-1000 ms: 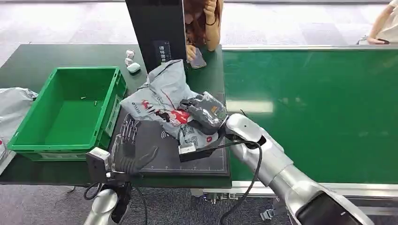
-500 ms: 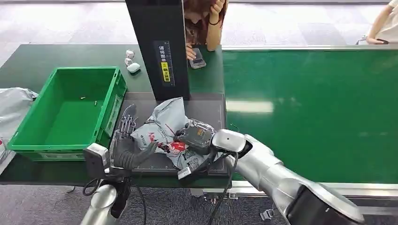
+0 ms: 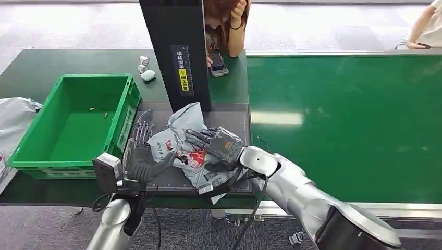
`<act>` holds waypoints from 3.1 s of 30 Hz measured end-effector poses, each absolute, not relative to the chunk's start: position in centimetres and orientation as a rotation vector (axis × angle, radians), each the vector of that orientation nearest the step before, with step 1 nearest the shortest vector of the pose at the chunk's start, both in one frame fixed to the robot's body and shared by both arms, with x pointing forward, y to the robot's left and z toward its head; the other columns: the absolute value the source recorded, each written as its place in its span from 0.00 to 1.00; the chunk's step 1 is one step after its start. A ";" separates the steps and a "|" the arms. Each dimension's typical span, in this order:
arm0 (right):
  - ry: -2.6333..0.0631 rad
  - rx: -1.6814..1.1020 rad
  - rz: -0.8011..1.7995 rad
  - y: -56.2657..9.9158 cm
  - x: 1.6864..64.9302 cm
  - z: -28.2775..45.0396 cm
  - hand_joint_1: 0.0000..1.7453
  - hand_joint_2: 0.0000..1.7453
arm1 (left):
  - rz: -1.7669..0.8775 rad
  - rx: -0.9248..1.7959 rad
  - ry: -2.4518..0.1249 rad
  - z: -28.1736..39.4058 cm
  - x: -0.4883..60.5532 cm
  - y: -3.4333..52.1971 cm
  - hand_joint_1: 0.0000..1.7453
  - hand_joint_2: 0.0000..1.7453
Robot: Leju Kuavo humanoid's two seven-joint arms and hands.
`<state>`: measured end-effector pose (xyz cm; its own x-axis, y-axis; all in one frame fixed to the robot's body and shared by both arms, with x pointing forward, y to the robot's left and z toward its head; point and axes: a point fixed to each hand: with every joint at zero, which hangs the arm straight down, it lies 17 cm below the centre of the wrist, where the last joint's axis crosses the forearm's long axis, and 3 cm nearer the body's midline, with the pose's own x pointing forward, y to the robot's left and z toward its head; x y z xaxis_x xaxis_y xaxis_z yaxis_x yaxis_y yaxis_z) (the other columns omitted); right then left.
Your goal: Moved the parcel from conveyor to table for the left to box.
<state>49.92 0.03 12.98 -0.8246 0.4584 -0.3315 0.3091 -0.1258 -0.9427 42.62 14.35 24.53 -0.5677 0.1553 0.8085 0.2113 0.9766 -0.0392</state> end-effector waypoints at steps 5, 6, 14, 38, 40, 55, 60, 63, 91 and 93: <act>-1.989 -0.886 2.105 -0.2 50.0 12.7 0.00 0.00 | -0.078 -0.256 -2.183 24.5 42.7 14.3 0.00 1.00; -1.987 -0.886 2.105 -0.3 50.0 12.7 0.00 0.00 | -0.078 -0.256 -2.183 24.5 42.7 14.3 0.00 1.00; -2.048 -0.950 2.053 -0.4 50.1 13.8 0.00 0.00 | -0.079 -0.258 -2.184 24.6 42.8 14.2 0.00 1.00; -2.398 -1.078 1.648 -1.0 49.1 24.2 0.00 0.00 | -0.007 -0.218 -2.241 26.1 43.4 14.5 0.00 1.00; -2.400 -1.081 1.637 -1.1 49.1 24.4 0.00 0.00 | -0.006 -0.219 -2.241 26.1 43.4 14.5 0.00 1.00; -2.414 -1.087 1.632 -1.2 49.0 24.7 0.00 0.00 | 0.000 -0.212 -2.246 26.2 43.4 14.6 0.00 1.00; -2.519 -1.072 1.573 -1.6 47.7 26.5 0.00 0.00 | 0.088 -0.123 -2.286 26.7 43.4 16.4 0.00 1.00; -2.577 -1.097 1.345 -3.6 47.7 29.9 0.00 0.00 | 0.140 -0.018 -2.300 27.1 43.4 17.9 0.00 1.00; -2.010 -0.205 -0.258 -26.4 42.2 18.2 0.00 0.00 | -0.326 0.466 -2.320 24.7 41.0 14.6 0.00 1.00; -2.012 -0.214 -0.245 -26.3 42.1 18.2 0.00 0.00 | -0.335 0.454 -2.357 25.5 40.5 14.0 0.00 1.00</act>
